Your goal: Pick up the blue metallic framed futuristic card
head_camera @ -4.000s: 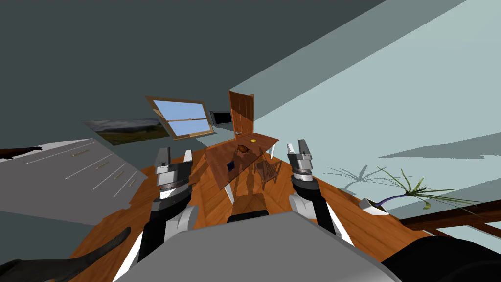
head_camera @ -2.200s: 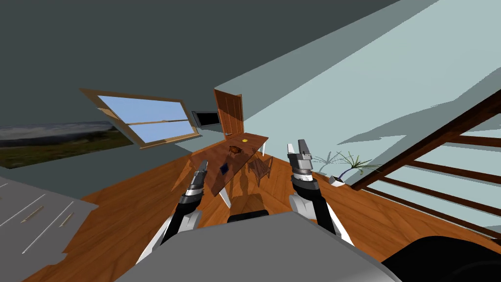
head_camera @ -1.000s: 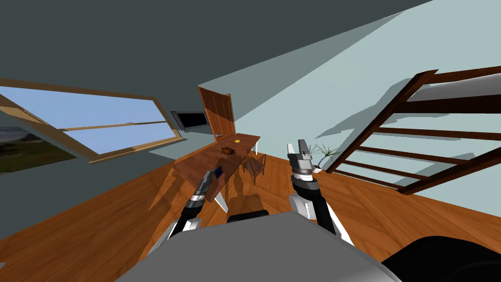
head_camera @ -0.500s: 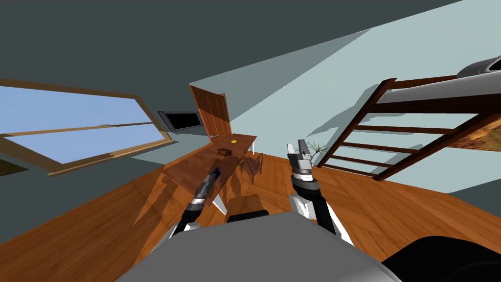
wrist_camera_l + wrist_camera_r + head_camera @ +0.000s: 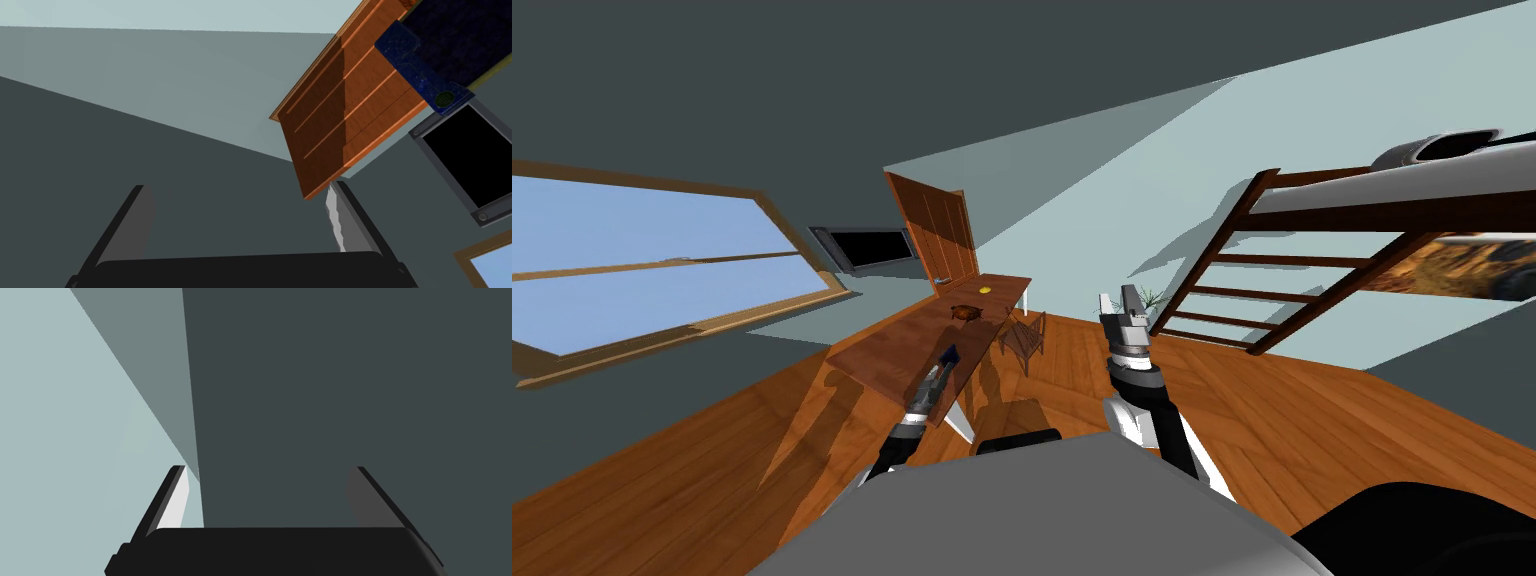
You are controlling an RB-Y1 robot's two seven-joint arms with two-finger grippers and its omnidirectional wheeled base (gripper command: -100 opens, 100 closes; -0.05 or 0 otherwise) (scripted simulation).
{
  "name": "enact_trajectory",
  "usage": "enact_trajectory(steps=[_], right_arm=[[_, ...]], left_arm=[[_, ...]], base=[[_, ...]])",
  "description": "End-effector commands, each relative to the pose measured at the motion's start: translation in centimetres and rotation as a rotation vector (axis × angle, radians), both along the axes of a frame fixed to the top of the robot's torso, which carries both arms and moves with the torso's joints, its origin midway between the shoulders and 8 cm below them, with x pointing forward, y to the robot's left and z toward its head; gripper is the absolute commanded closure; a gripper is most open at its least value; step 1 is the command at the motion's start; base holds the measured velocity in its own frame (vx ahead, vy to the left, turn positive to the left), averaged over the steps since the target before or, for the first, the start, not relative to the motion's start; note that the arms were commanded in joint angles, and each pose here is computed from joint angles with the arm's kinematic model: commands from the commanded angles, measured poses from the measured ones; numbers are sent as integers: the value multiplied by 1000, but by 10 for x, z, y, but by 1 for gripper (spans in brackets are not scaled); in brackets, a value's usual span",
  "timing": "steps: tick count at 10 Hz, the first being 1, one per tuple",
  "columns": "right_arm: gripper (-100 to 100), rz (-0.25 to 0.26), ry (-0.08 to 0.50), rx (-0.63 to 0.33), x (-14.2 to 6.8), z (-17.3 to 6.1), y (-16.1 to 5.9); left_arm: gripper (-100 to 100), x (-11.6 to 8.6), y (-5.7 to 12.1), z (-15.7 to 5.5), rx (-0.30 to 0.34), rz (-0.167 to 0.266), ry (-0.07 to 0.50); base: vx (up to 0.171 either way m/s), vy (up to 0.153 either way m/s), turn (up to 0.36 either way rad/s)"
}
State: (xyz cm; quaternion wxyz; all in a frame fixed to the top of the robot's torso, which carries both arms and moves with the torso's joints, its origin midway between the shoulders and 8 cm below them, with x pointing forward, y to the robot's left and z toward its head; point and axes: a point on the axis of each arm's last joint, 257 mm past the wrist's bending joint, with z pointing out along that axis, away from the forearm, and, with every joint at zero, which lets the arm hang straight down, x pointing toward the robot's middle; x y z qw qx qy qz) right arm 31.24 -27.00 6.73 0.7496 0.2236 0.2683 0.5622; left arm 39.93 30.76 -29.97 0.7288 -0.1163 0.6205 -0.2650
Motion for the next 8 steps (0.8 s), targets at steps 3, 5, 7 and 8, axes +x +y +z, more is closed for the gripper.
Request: enact_trajectory(steps=[3,5,7,8], right_arm=[[0,0,0,0,0,0,0],[0,0,0,0,0,0,0],[0,0,0,0,0,0,0],[0,0,0,0,0,0,0]], left_arm=[[-100,-6,12,-26,77,14,47],[-100,-10,19,-39,111,21,73],[-100,-12,25,-49,143,25,91],[-100,-14,28,-54,146,29,103]], base=[[-2,36,-131],[0,42,-90],[1,34,-115],[2,31,-70]])
